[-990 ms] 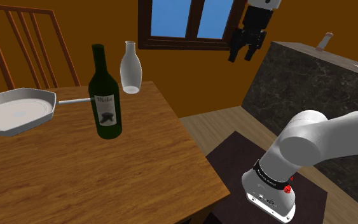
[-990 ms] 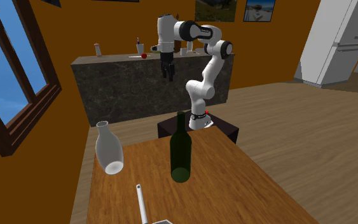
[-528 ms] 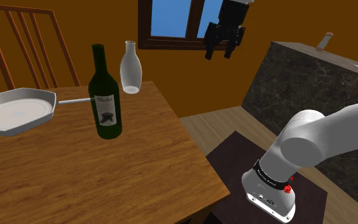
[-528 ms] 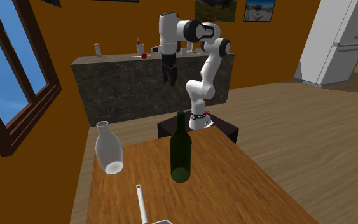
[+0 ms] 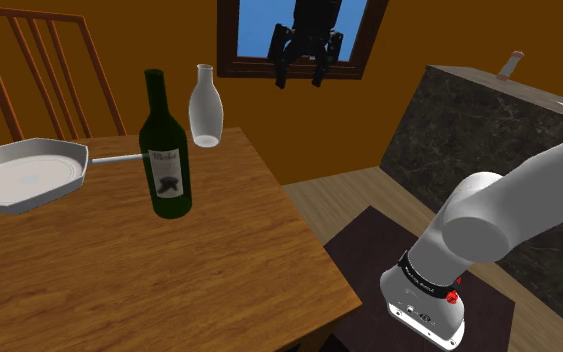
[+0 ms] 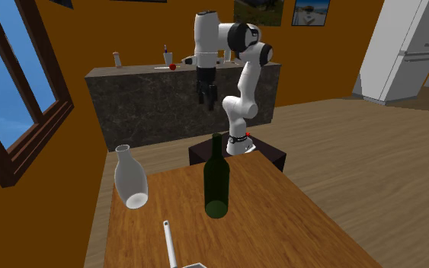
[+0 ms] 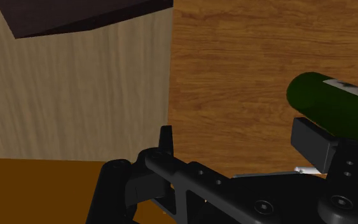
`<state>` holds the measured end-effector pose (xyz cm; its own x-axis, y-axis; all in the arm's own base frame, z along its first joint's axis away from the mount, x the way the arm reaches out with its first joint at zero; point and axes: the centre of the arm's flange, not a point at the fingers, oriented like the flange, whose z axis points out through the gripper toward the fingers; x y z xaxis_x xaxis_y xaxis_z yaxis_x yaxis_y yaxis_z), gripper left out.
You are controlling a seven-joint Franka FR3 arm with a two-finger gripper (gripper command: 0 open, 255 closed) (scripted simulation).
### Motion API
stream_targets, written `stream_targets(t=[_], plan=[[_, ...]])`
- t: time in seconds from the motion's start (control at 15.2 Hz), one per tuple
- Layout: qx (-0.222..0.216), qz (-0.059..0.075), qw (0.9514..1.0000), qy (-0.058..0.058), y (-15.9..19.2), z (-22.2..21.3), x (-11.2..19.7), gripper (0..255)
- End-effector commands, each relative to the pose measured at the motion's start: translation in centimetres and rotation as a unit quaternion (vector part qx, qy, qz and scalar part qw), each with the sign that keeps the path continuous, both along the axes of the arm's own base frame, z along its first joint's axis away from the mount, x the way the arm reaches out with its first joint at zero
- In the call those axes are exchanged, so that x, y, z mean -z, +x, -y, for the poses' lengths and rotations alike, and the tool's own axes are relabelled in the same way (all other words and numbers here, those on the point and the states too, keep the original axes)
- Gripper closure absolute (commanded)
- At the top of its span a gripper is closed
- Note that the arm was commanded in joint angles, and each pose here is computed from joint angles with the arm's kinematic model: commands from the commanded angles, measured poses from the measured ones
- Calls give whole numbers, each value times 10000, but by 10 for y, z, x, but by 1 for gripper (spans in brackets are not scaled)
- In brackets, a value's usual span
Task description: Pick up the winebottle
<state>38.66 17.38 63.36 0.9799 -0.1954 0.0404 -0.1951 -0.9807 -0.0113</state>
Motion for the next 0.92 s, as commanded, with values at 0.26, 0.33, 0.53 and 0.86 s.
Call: stream_targets(t=[0.26, 0.33, 0.53, 0.86], plan=[[-16, 79, 10000, -19, 36, -71, -4, 0], [-18, 92, 10000, -23, 42, -83, -4, 0], [-27, 131, 9999, -35, 60, -118, -6, 0], [-41, 197, 9998, -55, 90, -177, -9, 0]])
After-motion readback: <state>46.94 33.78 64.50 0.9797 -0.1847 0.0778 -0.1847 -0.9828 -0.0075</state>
